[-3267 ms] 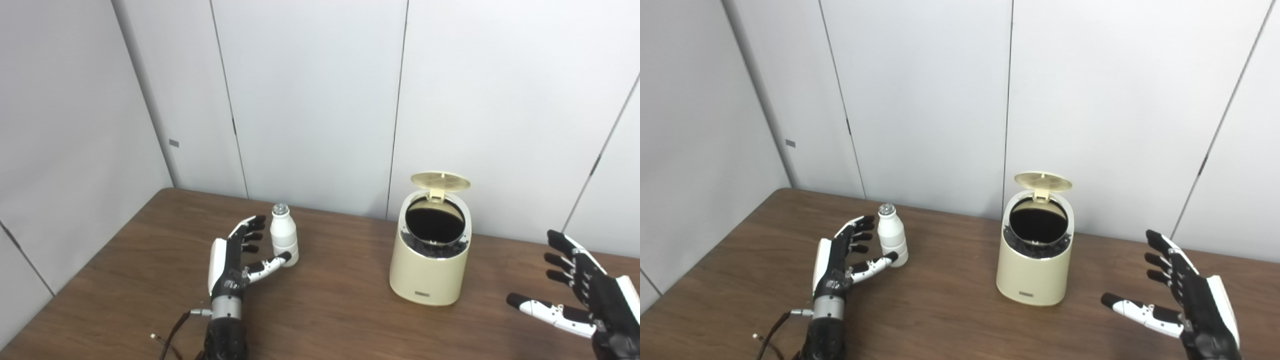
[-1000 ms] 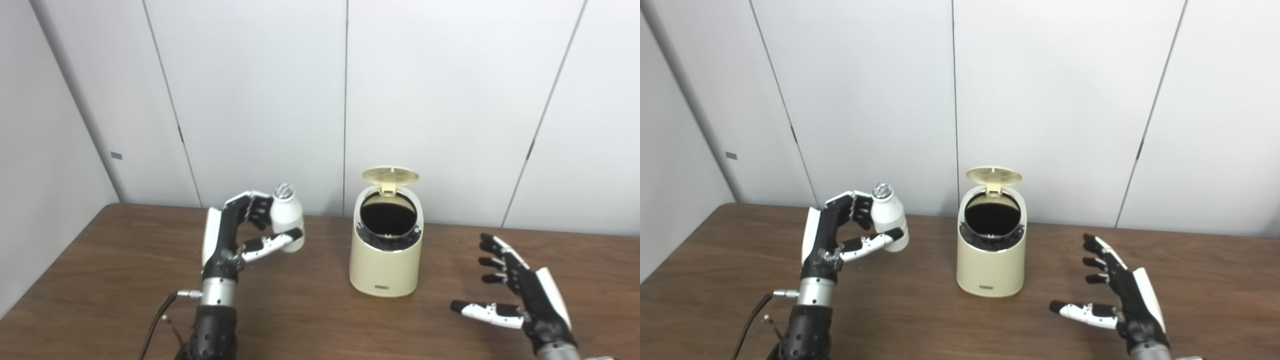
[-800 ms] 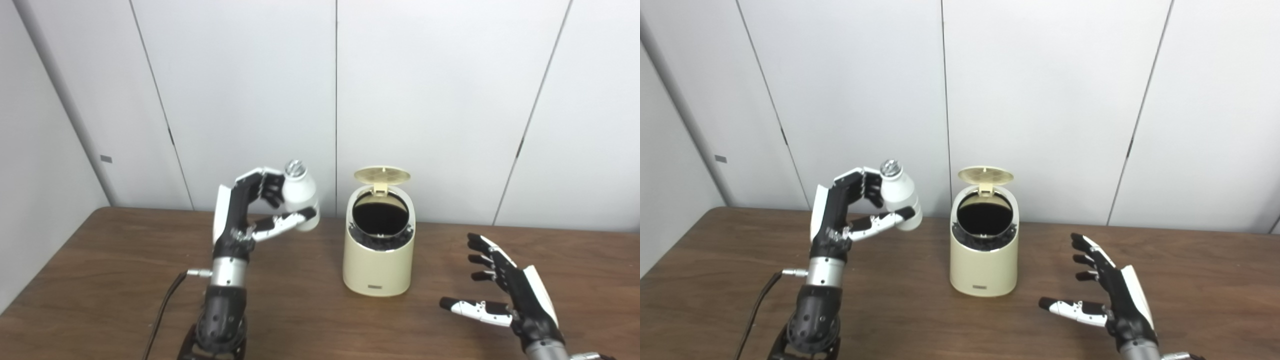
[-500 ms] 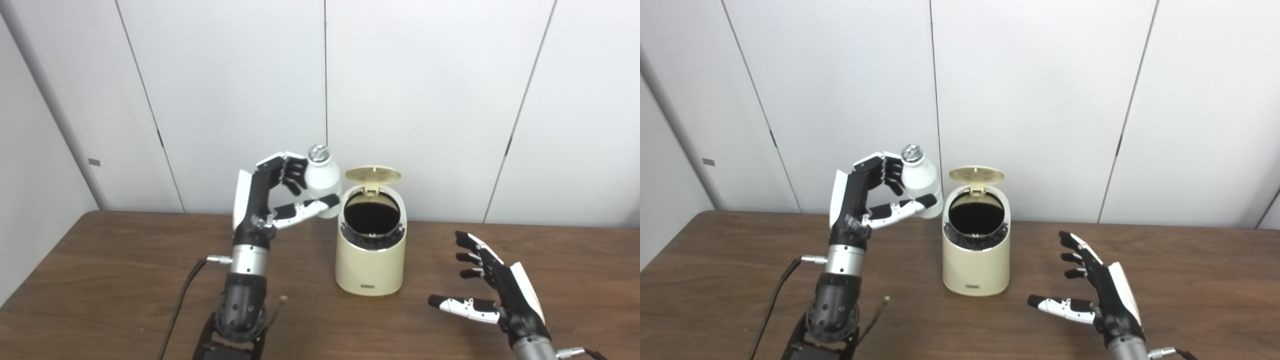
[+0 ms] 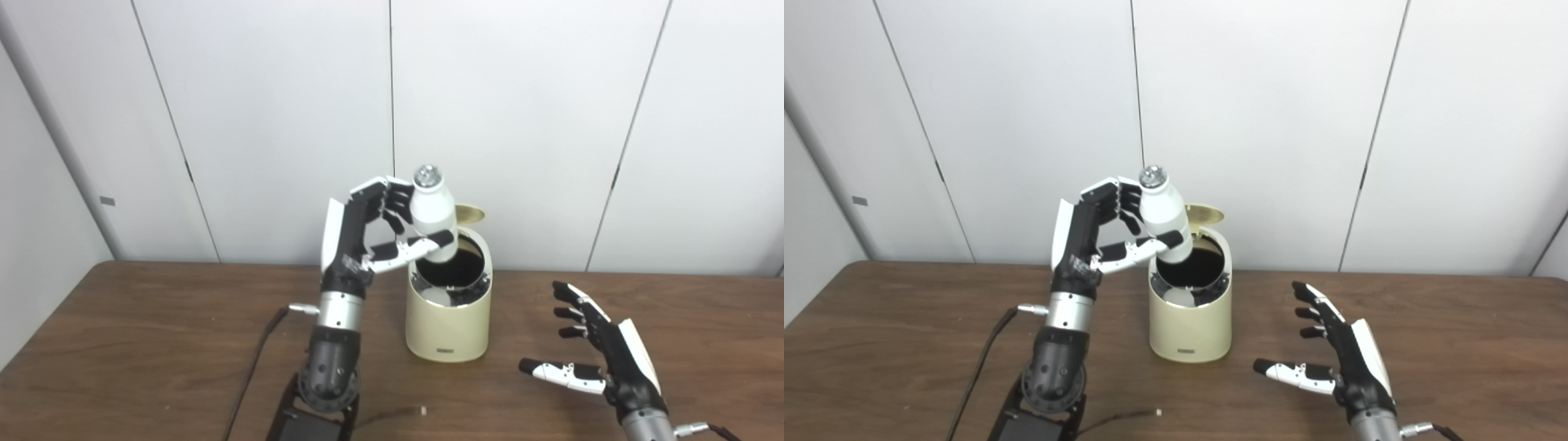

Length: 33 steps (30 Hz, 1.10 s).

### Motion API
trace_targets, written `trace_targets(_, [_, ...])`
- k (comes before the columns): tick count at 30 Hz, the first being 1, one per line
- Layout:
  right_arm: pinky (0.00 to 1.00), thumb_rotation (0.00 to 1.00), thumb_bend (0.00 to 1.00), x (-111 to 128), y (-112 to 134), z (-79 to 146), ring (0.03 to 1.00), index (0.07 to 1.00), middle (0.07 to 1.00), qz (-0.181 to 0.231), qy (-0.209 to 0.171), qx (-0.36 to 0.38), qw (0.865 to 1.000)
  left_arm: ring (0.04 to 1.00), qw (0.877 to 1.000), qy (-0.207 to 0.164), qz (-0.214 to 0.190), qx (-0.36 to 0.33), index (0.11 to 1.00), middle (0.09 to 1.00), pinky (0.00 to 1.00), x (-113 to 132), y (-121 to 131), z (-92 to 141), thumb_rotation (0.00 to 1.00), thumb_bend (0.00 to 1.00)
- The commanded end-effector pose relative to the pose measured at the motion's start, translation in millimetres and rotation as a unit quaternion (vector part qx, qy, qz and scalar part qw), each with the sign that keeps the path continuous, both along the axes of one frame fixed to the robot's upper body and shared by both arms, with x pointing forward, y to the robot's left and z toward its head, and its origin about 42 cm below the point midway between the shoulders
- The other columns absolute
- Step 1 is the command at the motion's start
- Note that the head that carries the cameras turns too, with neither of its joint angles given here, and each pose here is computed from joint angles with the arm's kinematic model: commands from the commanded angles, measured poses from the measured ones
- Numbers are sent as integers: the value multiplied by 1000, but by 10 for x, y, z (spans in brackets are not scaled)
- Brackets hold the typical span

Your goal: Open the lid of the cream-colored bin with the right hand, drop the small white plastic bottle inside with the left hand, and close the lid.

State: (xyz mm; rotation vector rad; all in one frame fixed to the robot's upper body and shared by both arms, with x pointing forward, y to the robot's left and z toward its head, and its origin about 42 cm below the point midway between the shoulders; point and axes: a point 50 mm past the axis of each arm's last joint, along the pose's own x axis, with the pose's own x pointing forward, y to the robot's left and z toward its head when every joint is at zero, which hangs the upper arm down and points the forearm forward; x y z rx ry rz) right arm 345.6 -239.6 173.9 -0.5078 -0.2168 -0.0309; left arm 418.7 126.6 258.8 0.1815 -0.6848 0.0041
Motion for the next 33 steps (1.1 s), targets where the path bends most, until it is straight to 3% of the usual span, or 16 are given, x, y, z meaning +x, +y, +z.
trace_targets(1, [669,231,710,43,27,194,805,860,864,4,-47,3,999,418,998,-59,-17,-8,499,475,281,47,-99,255,0,507])
trace_targets(9, [668,245,719,43,15,197,805,858,862,3,-51,4,999,412,998,-65,-18,19,497,448,224,116,-211,82,0,507])
trace_targets(11, [667,240,720,44,15,200,803,858,862,3,-51,4,999,323,997,-67,-16,23,488,418,200,133,-225,49,0,520])
trace_targets(16, [663,244,724,52,18,193,804,857,861,4,-54,4,999,257,998,-65,-2,28,482,396,144,184,-259,-29,0,523])
trace_targets(23, [662,248,725,46,36,206,799,855,855,2,-59,2,998,271,996,-70,19,43,477,470,133,261,-296,-106,0,528])
trace_targets(26, [654,247,721,45,34,207,796,855,854,1,-61,1,998,291,996,-71,23,41,487,402,144,288,-314,-127,0,523])
trace_targets(33, [662,248,717,30,25,205,802,857,860,1,-60,3,998,324,996,-73,25,35,492,400,187,330,-346,-142,0,523])
